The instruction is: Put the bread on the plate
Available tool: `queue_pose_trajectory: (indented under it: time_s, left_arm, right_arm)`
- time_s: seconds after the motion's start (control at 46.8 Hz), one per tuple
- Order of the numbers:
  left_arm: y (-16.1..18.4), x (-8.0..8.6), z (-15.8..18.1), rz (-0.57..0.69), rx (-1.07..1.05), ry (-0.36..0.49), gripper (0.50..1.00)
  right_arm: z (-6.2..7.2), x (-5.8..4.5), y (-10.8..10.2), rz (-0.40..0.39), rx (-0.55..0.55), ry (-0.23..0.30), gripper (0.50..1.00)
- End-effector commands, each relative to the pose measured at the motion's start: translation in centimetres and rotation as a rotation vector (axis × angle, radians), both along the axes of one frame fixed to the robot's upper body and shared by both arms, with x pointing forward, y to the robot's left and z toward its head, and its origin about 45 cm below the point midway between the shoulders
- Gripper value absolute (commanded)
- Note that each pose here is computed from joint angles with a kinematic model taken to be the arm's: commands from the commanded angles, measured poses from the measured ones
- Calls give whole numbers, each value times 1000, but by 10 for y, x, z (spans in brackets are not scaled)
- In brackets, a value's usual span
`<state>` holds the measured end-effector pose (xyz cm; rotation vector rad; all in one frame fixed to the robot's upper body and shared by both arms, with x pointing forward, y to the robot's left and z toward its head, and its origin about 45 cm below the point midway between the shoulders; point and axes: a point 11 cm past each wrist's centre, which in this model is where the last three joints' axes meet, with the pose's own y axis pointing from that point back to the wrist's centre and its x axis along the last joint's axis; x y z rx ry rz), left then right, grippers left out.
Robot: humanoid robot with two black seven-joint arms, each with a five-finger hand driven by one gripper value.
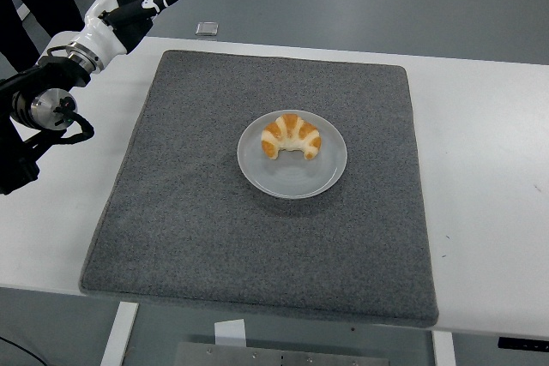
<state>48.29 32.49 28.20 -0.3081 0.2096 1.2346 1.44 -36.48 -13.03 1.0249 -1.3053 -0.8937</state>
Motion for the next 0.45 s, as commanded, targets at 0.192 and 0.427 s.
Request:
queue_pose_trajectory:
  time_s: [0.192,0.427]
  left_arm:
    - [12,3,-9,47,32,17,992]
    - [11,3,-9,42,29,16,992]
  right_arm:
    - [0,0,0,-2,0,0,952]
    - [0,0,0,-1,0,0,952]
